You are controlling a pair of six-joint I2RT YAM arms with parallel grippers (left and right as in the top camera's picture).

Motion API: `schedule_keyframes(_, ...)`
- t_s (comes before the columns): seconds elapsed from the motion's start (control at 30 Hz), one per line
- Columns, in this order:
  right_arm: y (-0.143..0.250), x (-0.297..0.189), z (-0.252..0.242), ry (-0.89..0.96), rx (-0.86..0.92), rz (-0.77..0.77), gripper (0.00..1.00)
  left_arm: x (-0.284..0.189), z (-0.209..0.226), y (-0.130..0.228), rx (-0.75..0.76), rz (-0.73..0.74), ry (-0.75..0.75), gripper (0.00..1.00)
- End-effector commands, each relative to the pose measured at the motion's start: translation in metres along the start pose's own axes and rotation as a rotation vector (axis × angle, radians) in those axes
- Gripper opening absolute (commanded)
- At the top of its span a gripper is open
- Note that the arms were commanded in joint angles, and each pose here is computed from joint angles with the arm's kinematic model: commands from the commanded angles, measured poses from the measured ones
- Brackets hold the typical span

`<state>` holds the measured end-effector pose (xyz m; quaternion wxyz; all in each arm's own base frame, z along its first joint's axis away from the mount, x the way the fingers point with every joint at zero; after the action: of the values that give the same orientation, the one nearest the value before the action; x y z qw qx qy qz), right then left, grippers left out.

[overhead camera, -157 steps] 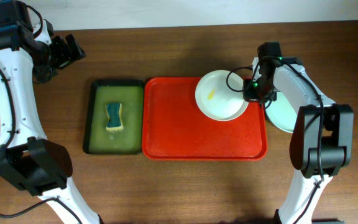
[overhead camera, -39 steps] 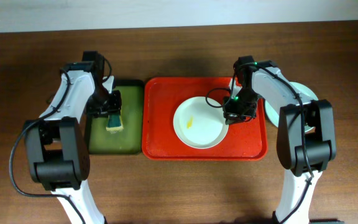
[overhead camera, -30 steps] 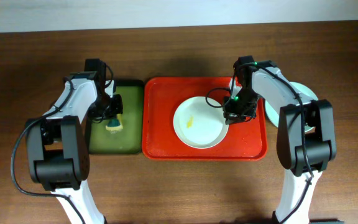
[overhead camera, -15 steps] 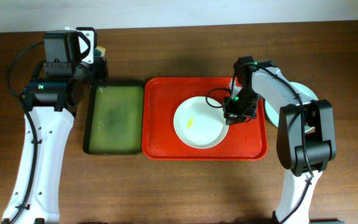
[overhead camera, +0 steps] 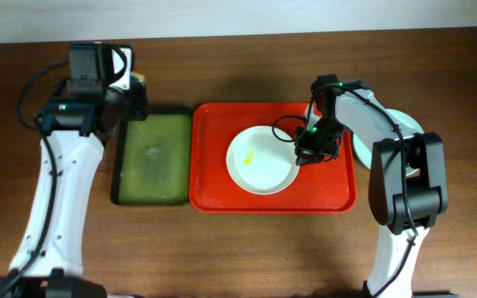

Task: Clean dirty plates on tray and stack at the side
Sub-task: 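Lift the sponge with left gripper and carry it over the white plate, then scrub the white plate with the sponge while right gripper holds it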

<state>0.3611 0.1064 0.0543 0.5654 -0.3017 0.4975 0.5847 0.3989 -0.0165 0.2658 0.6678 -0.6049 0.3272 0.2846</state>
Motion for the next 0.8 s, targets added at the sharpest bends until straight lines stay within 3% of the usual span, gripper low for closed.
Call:
schedule_keyframes(0.0, 0.004, 0.0, 0.005, -0.022, 0.004, 0.011, 0.04, 0.039, -0.001, 0.023, -0.027, 0.15, -0.003, 0.0)
schedule_keyframes(0.13, 0.004, 0.0, 0.005, -0.021, 0.006, 0.014, 0.04, 0.08, -0.004, 0.058, -0.08, 0.368, -0.003, 0.0)
schedule_keyframes(0.23, 0.006, 0.001, 0.006, -0.018, 0.008, 0.019, 0.04, 0.081, 0.0, 0.042, -0.072, 0.463, -0.023, 0.0)
schedule_keyframes(0.33, 0.012, 0.009, 0.021, 0.004, 0.078, 0.025, 0.04, 0.074, -0.006, 0.024, -0.08, 0.471, 0.023, 0.0)
schedule_keyframes(0.37, 0.013, 0.012, 0.027, 0.006, 0.101, 0.02, 0.04, 0.073, -0.024, 0.023, -0.092, 0.469, 0.124, 0.0)
schedule_keyframes(0.47, 0.017, 0.018, 0.041, 0.008, 0.094, 0.015, 0.04, 0.072, -0.048, 0.023, -0.068, 0.473, 0.167, 0.0)
schedule_keyframes(0.53, 0.02, 0.021, 0.047, 0.013, 0.072, 0.017, 0.15, 0.073, -0.07, 0.023, -0.062, 0.478, 0.179, 0.0)
schedule_keyframes(0.6, 0.018, 0.022, 0.045, 0.048, 0.062, -0.005, 0.15, 0.074, -0.092, 0.026, -0.015, 0.483, 0.2, 0.0)
schedule_keyframes(0.67, 0.015, 0.022, 0.038, 0.096, 0.062, -0.032, 0.04, 0.077, -0.117, 0.03, 0.039, 0.493, 0.22, 0.0)
schedule_keyframes(0.77, 0.013, 0.021, 0.037, 0.109, 0.042, -0.04, 0.04, 0.087, -0.152, 0.038, 0.113, 0.498, 0.247, 0.0)
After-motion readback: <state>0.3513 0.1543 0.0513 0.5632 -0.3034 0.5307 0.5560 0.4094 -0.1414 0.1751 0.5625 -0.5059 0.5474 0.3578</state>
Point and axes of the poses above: each gripper's point midway between its finger pads, its own x axis out along the fingers, its own z axis along the line the jaws close on, y = z × x, the point moved 4 cm from there along -x, back along the fingers, and after that the axes turned 4 degrees about x, right-handed, at the moved point
